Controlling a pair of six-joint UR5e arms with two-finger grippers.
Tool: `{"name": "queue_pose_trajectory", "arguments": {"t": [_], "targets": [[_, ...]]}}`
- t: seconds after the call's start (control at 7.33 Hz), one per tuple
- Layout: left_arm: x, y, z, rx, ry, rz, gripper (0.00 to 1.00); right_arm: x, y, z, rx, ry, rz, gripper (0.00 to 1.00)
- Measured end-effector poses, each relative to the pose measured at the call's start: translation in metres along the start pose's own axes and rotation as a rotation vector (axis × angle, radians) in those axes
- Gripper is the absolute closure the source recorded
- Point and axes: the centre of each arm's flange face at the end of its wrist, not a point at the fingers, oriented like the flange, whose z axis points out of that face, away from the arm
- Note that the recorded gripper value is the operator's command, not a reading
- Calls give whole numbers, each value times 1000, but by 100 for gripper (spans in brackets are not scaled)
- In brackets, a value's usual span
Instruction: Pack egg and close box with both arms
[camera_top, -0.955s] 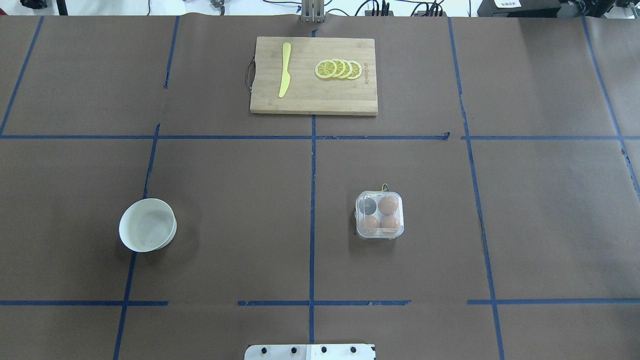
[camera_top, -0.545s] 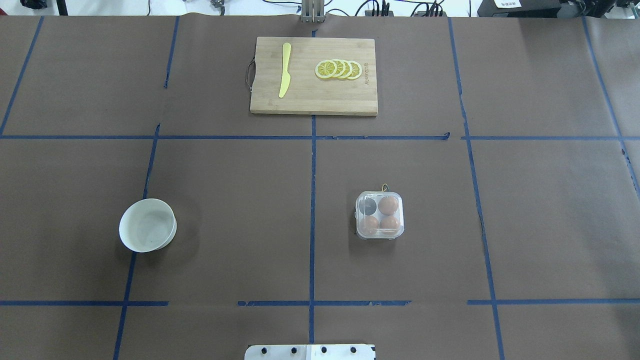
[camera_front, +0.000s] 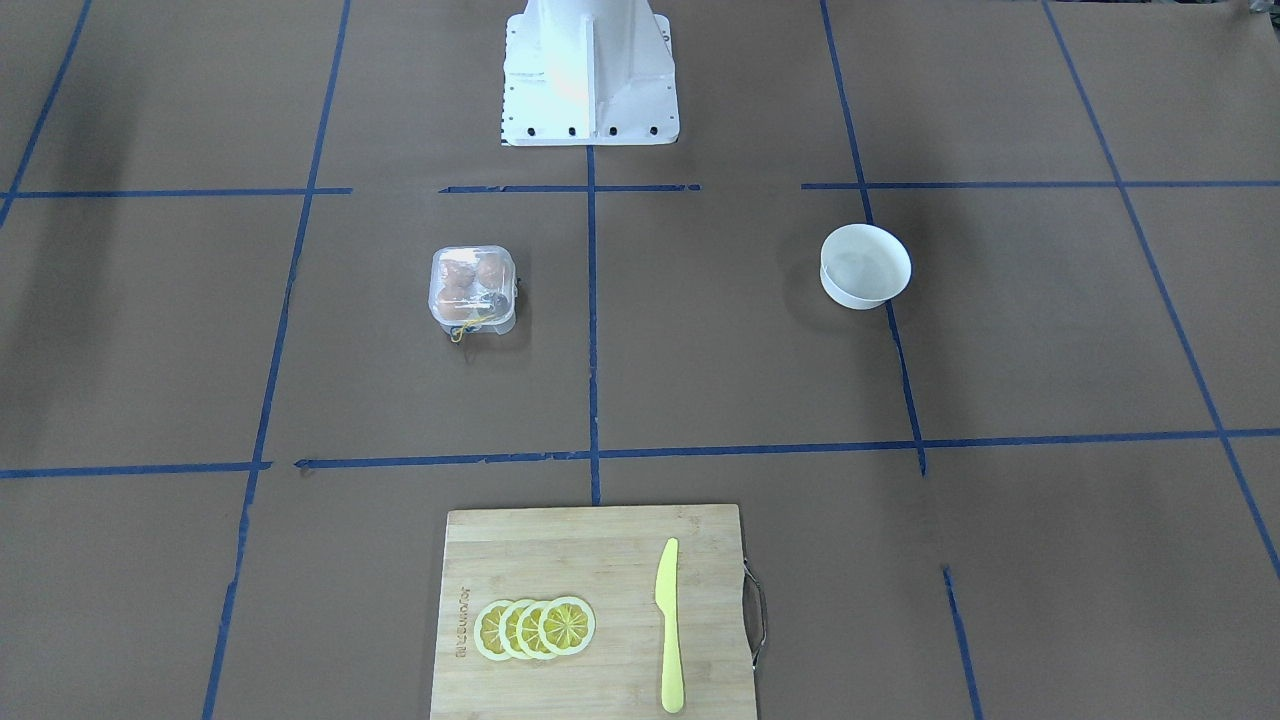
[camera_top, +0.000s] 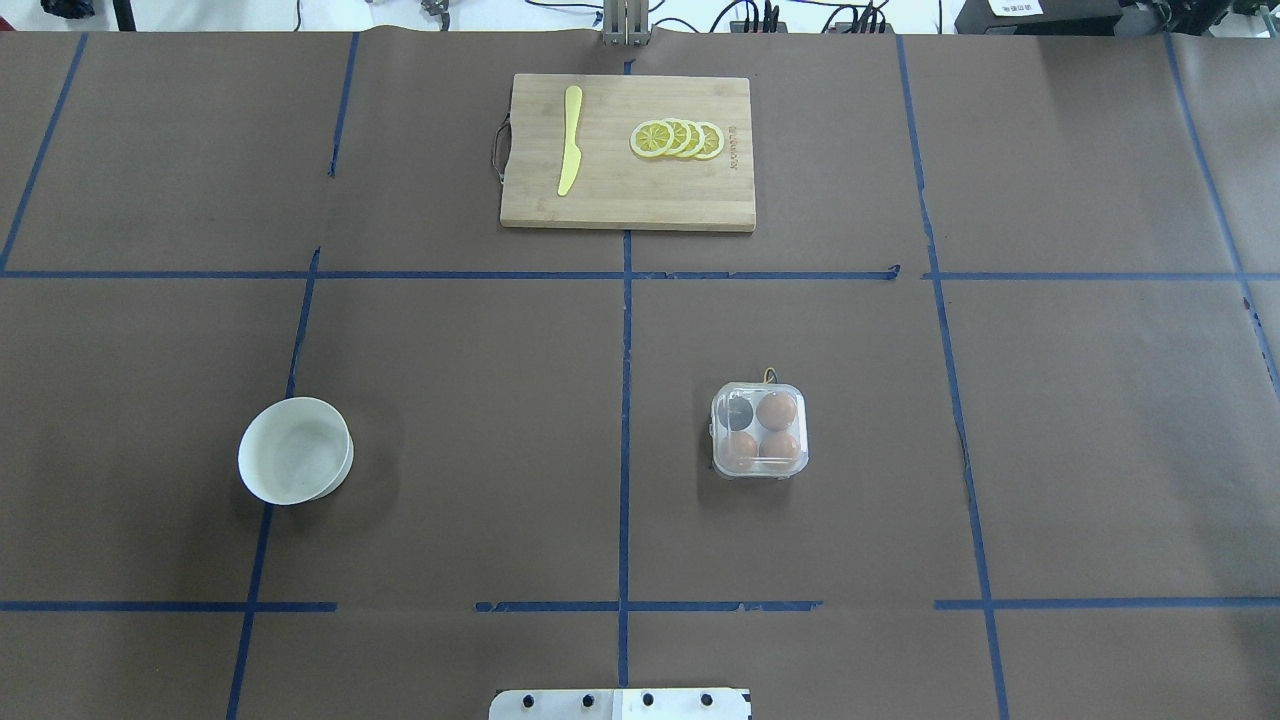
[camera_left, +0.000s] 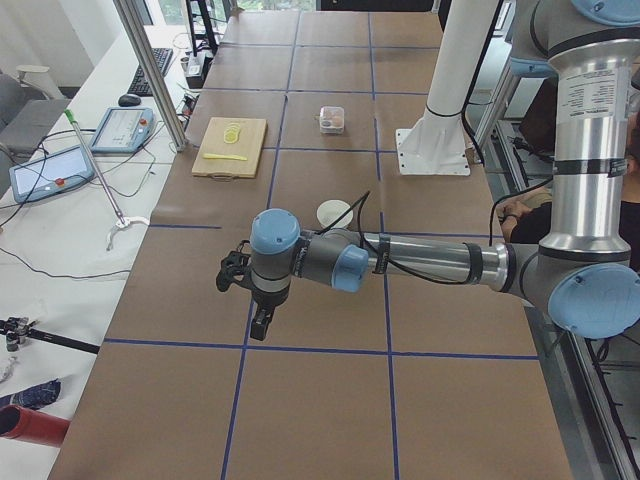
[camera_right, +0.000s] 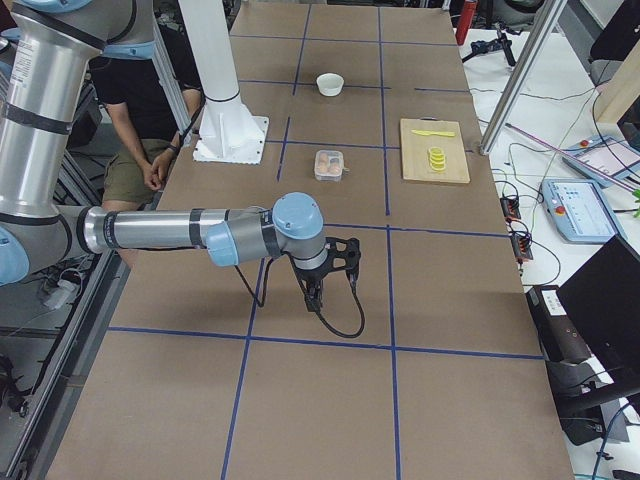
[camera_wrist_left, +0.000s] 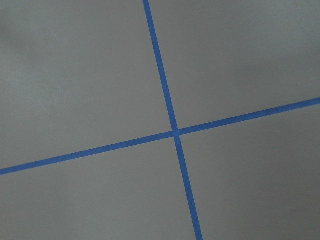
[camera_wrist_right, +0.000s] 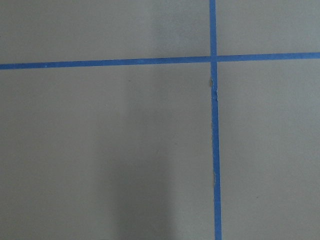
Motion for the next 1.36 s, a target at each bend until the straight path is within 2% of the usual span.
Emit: {"name": "queue_pose_trajectory", "arguments": {"t": [0.55, 1.36], "targets": [[-8, 16, 8, -95, 9, -86, 0, 2, 1, 4, -11, -17, 8, 0], [-3, 6, 3, -87, 10, -79, 0, 1, 1, 4, -10, -25, 0, 0]]}}
